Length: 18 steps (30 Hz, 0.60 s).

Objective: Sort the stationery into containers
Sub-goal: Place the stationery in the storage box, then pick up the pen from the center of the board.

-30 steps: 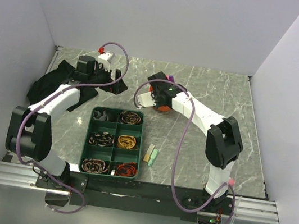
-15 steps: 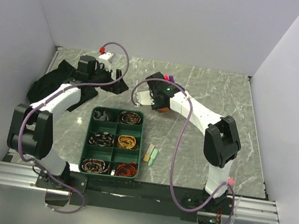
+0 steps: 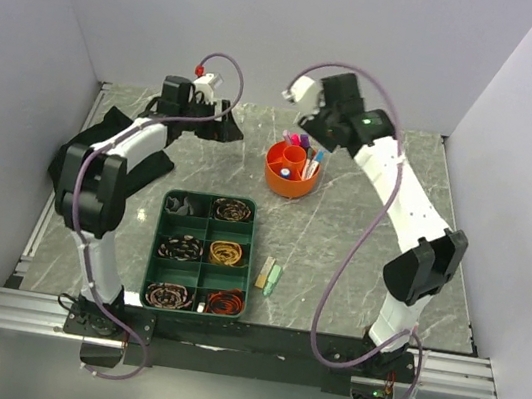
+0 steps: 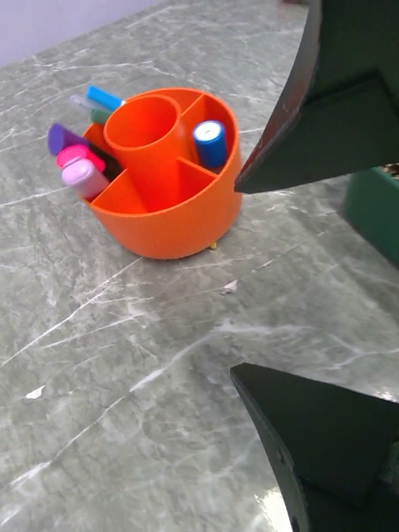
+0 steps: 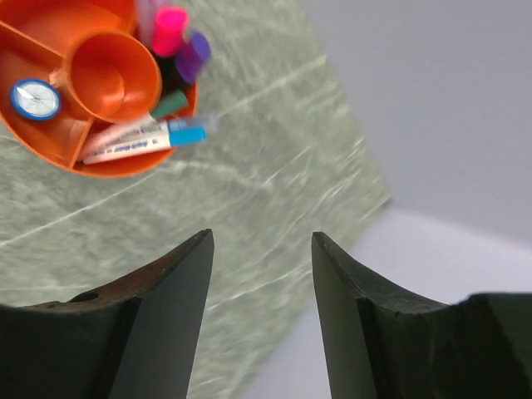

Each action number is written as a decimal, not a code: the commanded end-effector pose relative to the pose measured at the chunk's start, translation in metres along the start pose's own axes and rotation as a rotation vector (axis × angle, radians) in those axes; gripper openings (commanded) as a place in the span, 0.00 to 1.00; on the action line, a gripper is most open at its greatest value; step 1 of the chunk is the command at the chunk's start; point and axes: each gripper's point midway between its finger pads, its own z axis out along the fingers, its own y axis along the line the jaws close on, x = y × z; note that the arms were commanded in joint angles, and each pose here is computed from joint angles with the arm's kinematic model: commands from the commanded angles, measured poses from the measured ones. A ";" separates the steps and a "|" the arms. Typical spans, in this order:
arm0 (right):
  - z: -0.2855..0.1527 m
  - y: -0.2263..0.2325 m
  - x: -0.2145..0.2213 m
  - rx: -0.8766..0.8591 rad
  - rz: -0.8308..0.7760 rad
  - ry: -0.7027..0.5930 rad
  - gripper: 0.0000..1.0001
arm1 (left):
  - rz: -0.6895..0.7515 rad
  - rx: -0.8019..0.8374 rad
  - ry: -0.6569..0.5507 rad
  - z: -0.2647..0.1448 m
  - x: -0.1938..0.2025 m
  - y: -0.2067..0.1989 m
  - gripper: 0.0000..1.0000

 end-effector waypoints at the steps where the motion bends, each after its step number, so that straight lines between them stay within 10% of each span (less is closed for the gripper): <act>1: 0.003 0.020 0.039 -0.092 0.327 0.063 0.56 | -0.060 0.067 0.032 0.020 -0.008 -0.005 0.80; 8: 0.007 0.030 0.064 -0.117 0.417 0.090 0.40 | -0.067 0.136 0.074 0.052 0.005 -0.004 0.04; 15: -0.061 0.122 0.043 -0.730 0.248 -0.216 0.52 | -0.013 0.121 0.128 0.064 0.028 -0.007 0.05; 18: -0.079 0.184 0.070 -0.854 -0.053 -0.283 0.60 | 0.005 0.077 0.169 0.057 0.040 0.001 0.48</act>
